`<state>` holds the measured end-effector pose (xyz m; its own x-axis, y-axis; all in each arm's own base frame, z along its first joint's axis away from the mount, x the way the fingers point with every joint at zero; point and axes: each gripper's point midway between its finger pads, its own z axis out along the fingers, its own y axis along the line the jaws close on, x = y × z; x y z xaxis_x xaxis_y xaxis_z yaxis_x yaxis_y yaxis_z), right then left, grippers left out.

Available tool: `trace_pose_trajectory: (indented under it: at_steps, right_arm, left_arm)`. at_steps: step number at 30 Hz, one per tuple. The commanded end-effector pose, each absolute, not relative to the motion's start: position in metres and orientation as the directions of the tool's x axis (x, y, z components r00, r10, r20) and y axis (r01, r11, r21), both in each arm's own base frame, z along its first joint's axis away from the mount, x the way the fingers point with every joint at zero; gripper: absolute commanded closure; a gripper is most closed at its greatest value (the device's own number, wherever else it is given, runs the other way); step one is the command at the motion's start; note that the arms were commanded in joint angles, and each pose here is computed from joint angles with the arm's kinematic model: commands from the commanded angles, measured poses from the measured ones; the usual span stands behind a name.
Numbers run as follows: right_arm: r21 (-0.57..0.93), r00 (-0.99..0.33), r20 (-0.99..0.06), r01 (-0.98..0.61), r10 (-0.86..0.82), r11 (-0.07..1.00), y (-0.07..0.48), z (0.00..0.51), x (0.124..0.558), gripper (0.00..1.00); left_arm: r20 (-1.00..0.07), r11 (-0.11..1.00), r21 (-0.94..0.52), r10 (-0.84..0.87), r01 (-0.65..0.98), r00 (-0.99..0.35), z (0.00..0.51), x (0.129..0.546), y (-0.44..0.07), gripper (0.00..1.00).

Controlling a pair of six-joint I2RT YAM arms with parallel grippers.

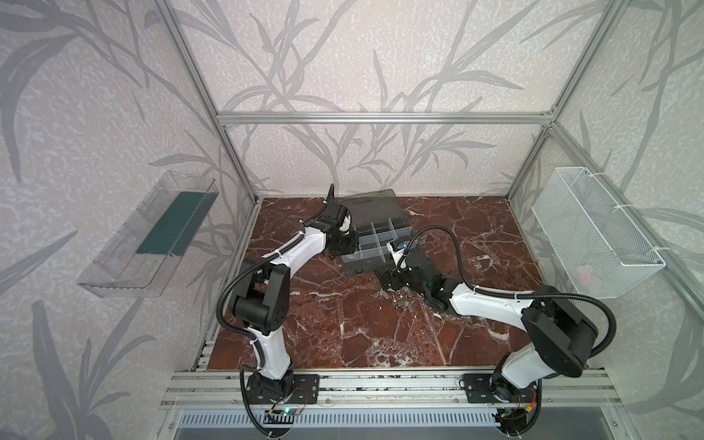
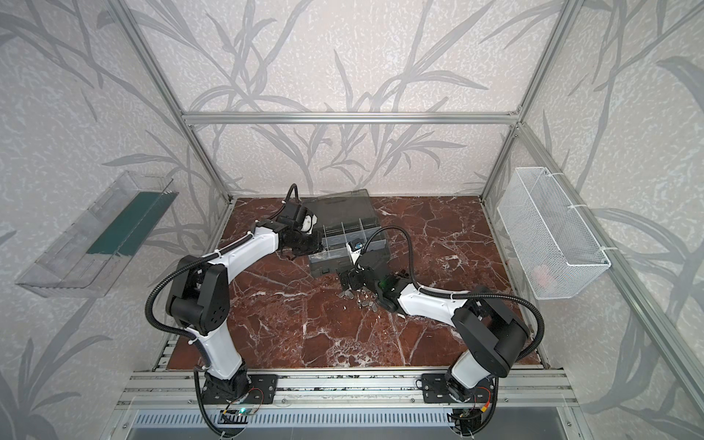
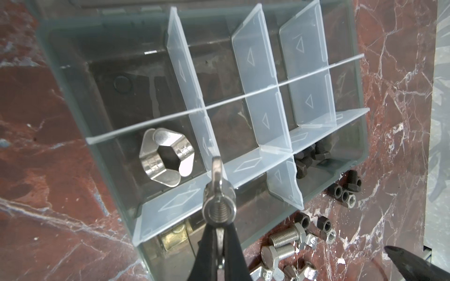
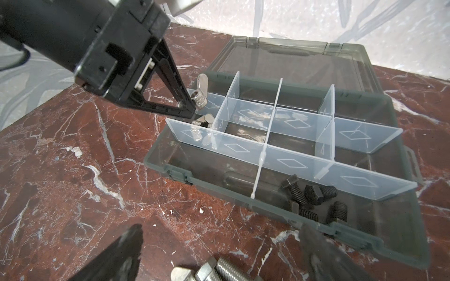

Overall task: Sort the screws and nuts into containers
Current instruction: 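Lift the wing nut and carry it over the same compartment with the left gripper, then open the left gripper to drop the wing nut into the compartment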

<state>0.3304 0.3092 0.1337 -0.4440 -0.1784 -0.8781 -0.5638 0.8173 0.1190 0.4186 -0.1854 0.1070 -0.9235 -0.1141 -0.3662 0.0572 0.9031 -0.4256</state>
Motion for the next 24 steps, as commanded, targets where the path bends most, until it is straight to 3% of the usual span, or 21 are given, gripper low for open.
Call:
trace_pose_trajectory:
  at_steps: [1,13,24]
  right_arm:
    - [0.139,-0.439,-0.886,-0.562,-0.152,0.816,0.312,0.138,0.332,0.01]
    - [0.143,-0.452,-0.878,-0.561,-0.157,0.816,0.314,0.132,0.333,0.01]
    - [0.146,-0.451,-0.879,-0.562,-0.153,0.814,0.314,0.134,0.332,0.01]
  left_arm:
    - [-0.344,0.892,-0.451,-0.186,-0.011,-0.92,0.105,0.43,-0.17,0.99]
    - [-0.291,0.871,-0.49,-0.193,-0.027,-0.937,0.089,0.424,-0.18,0.97]
    - [-0.25,0.882,-0.469,-0.174,-0.038,-0.952,0.075,0.422,-0.184,0.86]
